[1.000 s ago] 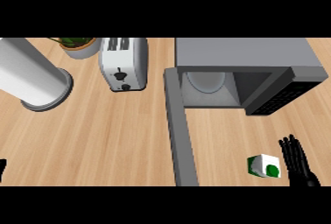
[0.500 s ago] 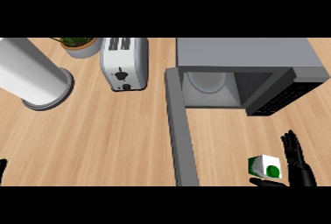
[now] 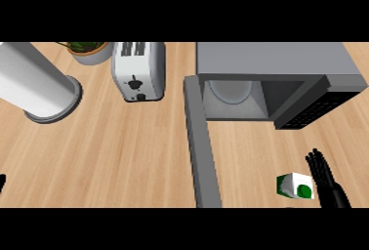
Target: Pick up the milk, place it into the microwave and close the microwave
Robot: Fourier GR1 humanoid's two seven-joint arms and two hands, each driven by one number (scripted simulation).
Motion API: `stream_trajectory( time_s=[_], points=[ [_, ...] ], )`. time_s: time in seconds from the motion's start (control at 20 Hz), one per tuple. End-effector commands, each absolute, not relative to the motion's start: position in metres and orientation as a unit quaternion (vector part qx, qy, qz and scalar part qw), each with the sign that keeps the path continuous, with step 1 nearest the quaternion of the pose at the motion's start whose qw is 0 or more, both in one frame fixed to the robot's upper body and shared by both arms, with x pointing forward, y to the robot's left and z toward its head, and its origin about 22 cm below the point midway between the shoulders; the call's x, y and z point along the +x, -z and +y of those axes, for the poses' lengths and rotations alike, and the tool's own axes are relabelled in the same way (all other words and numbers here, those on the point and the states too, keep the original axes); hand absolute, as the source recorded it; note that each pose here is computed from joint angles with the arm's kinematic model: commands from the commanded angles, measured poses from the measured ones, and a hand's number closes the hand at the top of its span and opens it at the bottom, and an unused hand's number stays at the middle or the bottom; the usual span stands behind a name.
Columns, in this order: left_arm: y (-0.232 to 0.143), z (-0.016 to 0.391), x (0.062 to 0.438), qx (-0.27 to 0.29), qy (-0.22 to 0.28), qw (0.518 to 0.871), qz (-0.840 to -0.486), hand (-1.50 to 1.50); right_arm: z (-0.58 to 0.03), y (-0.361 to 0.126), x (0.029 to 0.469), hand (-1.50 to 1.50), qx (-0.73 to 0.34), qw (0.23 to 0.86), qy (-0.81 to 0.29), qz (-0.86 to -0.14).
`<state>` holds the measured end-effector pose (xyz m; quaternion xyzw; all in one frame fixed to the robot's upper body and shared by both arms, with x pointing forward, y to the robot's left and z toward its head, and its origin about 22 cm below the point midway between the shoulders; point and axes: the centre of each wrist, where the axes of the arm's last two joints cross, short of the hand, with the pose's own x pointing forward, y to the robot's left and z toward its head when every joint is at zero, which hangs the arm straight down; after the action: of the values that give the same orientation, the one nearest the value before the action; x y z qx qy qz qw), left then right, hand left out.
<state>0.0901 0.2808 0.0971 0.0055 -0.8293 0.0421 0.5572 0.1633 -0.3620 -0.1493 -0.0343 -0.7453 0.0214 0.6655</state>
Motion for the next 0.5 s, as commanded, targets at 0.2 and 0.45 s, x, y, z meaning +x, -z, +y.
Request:
stream_trajectory(
  time_s=[0.2,0.45],
  points=[
    [-0.095,0.284,0.078,0.000,-0.053,0.566,-0.823,-1.50,-0.352,0.145,0.175,1.50,0.134,0.608,-0.013,-0.782],
    [-0.103,0.278,0.085,-0.001,-0.053,0.562,-0.825,-1.50,-0.331,0.139,0.183,1.50,-0.035,0.565,-0.028,-0.824]
  ],
)
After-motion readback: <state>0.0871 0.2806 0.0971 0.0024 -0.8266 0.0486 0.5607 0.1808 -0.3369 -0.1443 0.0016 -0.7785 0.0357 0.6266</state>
